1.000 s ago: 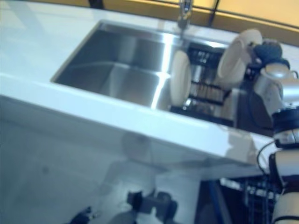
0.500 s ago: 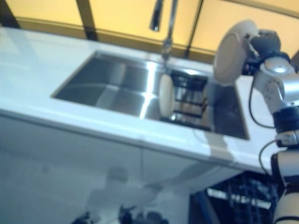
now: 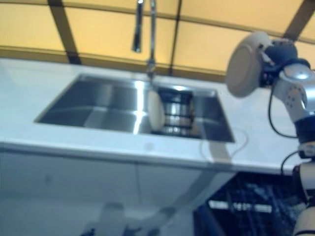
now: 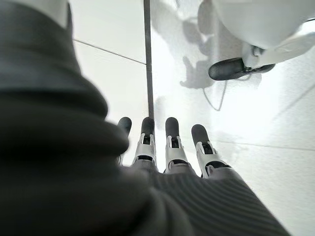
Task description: Take plates into dishwasher
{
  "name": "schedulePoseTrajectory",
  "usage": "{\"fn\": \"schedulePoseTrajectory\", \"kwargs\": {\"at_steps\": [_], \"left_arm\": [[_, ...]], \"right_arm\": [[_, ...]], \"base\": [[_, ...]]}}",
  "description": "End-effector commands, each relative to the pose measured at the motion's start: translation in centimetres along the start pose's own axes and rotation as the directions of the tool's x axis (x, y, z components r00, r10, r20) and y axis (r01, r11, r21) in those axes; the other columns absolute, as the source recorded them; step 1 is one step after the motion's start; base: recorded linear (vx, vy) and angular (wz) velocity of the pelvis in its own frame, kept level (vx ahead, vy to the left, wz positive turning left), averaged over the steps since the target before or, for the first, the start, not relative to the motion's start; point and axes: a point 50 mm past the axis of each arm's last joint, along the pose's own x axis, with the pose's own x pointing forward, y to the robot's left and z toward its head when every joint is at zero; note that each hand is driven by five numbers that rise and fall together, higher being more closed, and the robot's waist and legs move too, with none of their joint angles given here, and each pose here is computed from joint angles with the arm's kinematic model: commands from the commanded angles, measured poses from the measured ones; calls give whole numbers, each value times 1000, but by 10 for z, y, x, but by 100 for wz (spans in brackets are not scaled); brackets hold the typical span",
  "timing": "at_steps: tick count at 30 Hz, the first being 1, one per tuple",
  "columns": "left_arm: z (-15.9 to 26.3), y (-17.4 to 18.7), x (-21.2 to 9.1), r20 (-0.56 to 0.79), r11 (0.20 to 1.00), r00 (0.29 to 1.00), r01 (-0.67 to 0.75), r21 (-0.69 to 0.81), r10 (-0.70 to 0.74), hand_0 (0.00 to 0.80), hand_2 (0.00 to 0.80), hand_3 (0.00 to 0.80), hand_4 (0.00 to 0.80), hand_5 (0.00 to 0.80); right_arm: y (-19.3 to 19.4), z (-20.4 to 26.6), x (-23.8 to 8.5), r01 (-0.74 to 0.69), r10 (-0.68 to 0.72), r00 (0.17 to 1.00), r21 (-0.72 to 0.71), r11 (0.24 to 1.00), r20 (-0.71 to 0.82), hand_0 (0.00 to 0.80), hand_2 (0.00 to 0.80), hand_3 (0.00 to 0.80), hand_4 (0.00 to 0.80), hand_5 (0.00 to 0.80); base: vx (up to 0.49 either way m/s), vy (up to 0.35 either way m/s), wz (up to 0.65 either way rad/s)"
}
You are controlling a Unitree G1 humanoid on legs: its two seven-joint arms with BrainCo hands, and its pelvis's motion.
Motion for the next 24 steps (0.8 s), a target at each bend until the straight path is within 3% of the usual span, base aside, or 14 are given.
{"fn": "schedulePoseTrajectory", "kwargs": {"at_steps": [1,24], "left_arm": [[6,13,3,-9,997,1000,-11,70,12,0,0,0,0,0],[13,19,5,11,991,1000,15,132,-17,0,0,0,0,0]], "right_arm": [[-36,27,-5,99,-92,992,-74,992,87,800,800,800,800,800],[-108,2,-20,207,-215,976,-170,964,-31,800,800,800,800,800]], "base": [[3,-21,-14],[-3,-8,-12]]}}
